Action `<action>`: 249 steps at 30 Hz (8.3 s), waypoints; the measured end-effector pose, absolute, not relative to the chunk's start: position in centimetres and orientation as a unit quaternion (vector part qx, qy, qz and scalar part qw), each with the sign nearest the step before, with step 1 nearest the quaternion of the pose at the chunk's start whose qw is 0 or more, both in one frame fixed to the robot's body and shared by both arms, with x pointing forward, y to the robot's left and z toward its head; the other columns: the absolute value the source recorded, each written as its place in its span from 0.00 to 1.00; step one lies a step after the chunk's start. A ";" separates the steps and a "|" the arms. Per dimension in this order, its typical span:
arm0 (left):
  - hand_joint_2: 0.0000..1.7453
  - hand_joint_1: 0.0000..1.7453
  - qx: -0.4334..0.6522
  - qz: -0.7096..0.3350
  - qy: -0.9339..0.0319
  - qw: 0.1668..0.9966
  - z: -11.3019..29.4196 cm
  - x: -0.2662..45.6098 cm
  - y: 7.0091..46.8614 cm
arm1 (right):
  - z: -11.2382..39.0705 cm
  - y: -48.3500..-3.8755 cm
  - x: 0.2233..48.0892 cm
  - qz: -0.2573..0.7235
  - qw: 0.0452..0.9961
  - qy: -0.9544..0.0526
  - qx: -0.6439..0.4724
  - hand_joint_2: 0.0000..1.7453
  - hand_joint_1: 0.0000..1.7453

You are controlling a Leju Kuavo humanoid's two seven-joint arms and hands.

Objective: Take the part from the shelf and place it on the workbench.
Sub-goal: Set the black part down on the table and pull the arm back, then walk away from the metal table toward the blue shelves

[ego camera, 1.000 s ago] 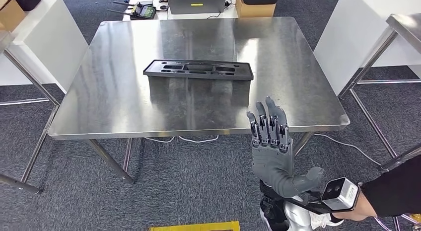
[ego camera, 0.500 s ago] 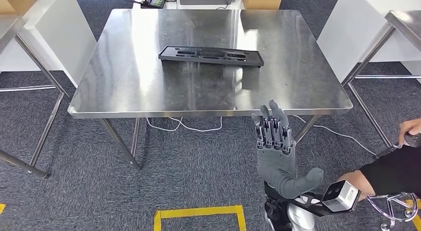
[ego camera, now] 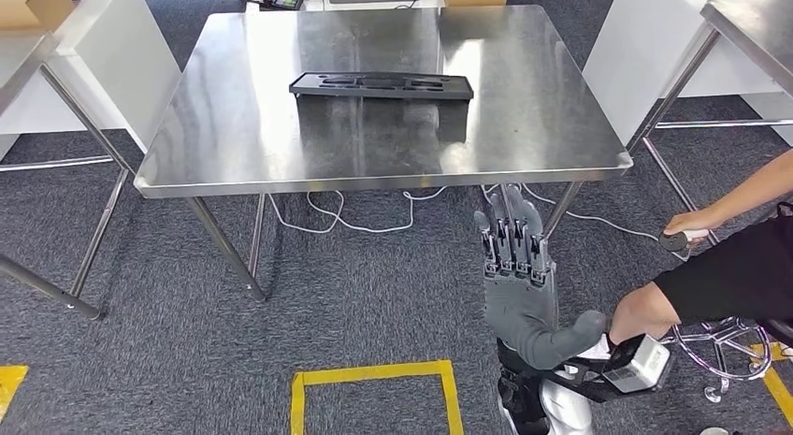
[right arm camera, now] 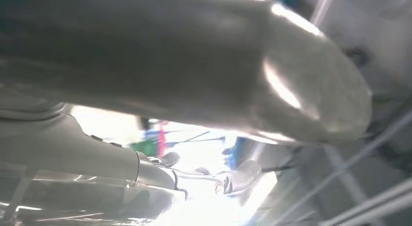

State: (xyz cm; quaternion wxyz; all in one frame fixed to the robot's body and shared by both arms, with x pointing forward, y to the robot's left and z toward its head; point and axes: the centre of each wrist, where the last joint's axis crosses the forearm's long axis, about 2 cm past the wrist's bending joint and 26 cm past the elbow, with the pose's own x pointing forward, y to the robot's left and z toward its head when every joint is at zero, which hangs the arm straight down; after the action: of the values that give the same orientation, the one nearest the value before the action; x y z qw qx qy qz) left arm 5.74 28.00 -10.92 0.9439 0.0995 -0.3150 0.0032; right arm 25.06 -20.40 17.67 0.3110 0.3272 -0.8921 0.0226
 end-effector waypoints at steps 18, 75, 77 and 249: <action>0.00 0.00 0.110 0.015 -0.315 0.943 -10.9 5.5 27.8 | -6.8 -30.4 16.3 -0.096 0.869 -0.466 -0.135 0.00 0.00; 0.00 0.00 0.108 -0.007 -0.315 0.943 -10.9 5.7 27.8 | -10.9 -28.1 6.1 0.110 0.979 -0.134 -0.105 0.00 0.00; 0.00 0.00 0.108 -0.007 -0.315 0.943 -10.9 5.7 27.8 | -10.9 -28.2 6.1 0.111 0.979 -0.135 -0.106 0.00 0.00; 0.00 0.00 0.104 -0.058 -0.314 0.942 -11.0 4.8 26.5 | -11.0 -27.0 5.1 0.102 0.986 -0.083 -0.105 0.00 0.00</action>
State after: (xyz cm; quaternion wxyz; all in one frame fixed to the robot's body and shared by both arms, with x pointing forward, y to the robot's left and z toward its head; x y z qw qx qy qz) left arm 4.82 26.50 -10.96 0.9420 0.1039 -0.3139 -0.0581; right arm 5.06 -27.02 -10.97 0.9858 -0.1045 -0.0832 0.1019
